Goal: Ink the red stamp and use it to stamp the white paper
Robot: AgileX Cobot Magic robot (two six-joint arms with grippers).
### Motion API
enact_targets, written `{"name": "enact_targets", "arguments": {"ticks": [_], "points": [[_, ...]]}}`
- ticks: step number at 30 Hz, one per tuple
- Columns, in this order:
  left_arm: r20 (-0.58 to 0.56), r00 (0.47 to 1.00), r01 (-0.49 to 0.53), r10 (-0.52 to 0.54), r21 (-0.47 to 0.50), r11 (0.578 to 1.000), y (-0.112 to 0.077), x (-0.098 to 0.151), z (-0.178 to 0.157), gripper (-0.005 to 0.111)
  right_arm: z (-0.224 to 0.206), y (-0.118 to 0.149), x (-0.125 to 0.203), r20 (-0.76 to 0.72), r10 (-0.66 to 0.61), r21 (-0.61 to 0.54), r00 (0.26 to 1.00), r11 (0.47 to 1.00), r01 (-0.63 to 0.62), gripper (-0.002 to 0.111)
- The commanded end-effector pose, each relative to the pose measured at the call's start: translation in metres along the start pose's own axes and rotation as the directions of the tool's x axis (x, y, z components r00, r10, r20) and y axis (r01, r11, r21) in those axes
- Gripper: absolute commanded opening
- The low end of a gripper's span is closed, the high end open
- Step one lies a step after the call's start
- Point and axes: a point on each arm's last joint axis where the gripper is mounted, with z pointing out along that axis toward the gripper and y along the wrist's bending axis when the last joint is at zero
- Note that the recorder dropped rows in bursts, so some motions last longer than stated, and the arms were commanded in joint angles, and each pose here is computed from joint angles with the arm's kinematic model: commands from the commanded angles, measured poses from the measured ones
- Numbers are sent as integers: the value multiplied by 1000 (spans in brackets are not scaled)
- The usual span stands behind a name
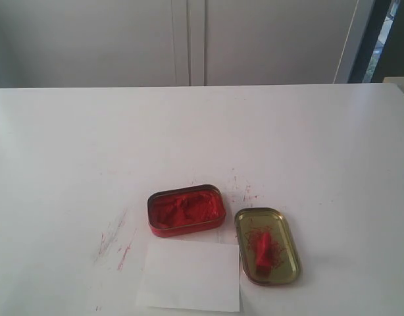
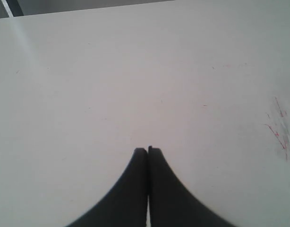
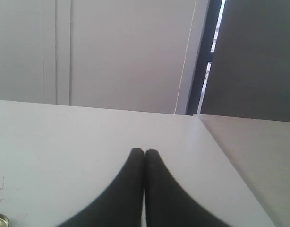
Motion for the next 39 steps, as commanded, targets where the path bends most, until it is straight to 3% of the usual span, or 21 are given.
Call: {"name": "enact_targets", "arguments": {"ticks": [1, 7, 14, 28, 34, 39], "points": [[-2, 1000, 5, -5, -2, 1000, 0, 2, 0, 0, 0, -1, -3, 42, -17, 12, 999, 1000, 16, 0], [-2, 1000, 5, -5, -2, 1000, 0, 2, 0, 0, -3, -1, -22, 254, -20, 24, 967, 1000, 14, 0], [-2, 1000, 5, -5, -2, 1000, 0, 2, 0, 0, -6, -2, -30, 345, -22, 29, 938, 999, 13, 0], [-2, 1000, 5, -5, -2, 1000, 0, 2, 0, 0, -6, -2, -31, 350, -12, 26, 937, 1000, 3, 0], [-2, 1000, 5, -5, -2, 1000, 0, 2, 0, 0, -11, -4, -54, 316, -14, 30, 949, 1000, 5, 0], [-2, 1000, 5, -5, -2, 1000, 0, 2, 0, 0, -9, -8, -91, 276, -56, 43, 960, 998, 46, 0]]}}
